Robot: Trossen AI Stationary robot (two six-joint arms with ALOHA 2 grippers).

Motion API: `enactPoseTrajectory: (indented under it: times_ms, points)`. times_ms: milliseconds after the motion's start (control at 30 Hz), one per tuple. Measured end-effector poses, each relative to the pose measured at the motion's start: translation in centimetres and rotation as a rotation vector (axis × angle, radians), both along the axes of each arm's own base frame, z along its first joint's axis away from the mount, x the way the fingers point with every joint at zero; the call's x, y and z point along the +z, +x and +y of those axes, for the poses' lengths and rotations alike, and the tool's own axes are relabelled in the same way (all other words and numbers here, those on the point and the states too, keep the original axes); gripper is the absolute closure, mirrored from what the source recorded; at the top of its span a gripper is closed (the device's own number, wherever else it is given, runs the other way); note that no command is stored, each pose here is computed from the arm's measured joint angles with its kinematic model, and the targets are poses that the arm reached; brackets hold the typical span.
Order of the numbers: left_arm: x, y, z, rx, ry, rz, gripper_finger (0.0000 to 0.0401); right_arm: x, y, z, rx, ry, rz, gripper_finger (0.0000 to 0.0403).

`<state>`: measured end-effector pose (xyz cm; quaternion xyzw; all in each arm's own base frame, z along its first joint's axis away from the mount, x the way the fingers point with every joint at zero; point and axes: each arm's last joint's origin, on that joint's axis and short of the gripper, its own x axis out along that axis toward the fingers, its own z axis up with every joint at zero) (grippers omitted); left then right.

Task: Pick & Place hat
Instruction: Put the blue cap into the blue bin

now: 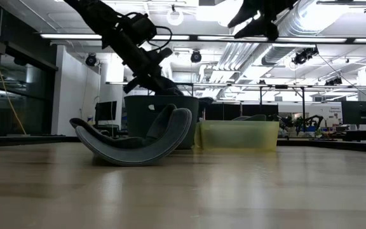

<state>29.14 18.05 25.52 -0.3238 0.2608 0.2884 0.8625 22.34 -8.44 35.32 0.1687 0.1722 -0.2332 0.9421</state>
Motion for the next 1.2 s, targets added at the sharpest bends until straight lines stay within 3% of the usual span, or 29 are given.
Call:
enactPoseTrajectory:
  times_ms: [267, 500, 700, 1200]
  points:
    - [-1.2, -1.7, -0.7, 0.097, -0.063, 0.219, 0.0401, -1.7, 1.8, -0.6, 0.024, 0.033, 0.065, 0.0192]
    - [-1.2, -1.8, -0.8, 0.159, -0.011, 0.269, 0.0400, -1.5, 1.9, -0.7, 0.016, 0.018, 0.043, 0.0192]
    - [-2.6, -1.7, -0.9, 0.156, -0.044, 0.357, 0.0399, -1.4, 1.9, -0.7, 0.015, 0.015, 0.038, 0.0192]
    - [-2.9, -1.8, -1.0, 0.180, -0.047, 0.381, 0.0376, -1.5, 1.9, -0.7, 0.015, 0.015, 0.039, 0.0192]
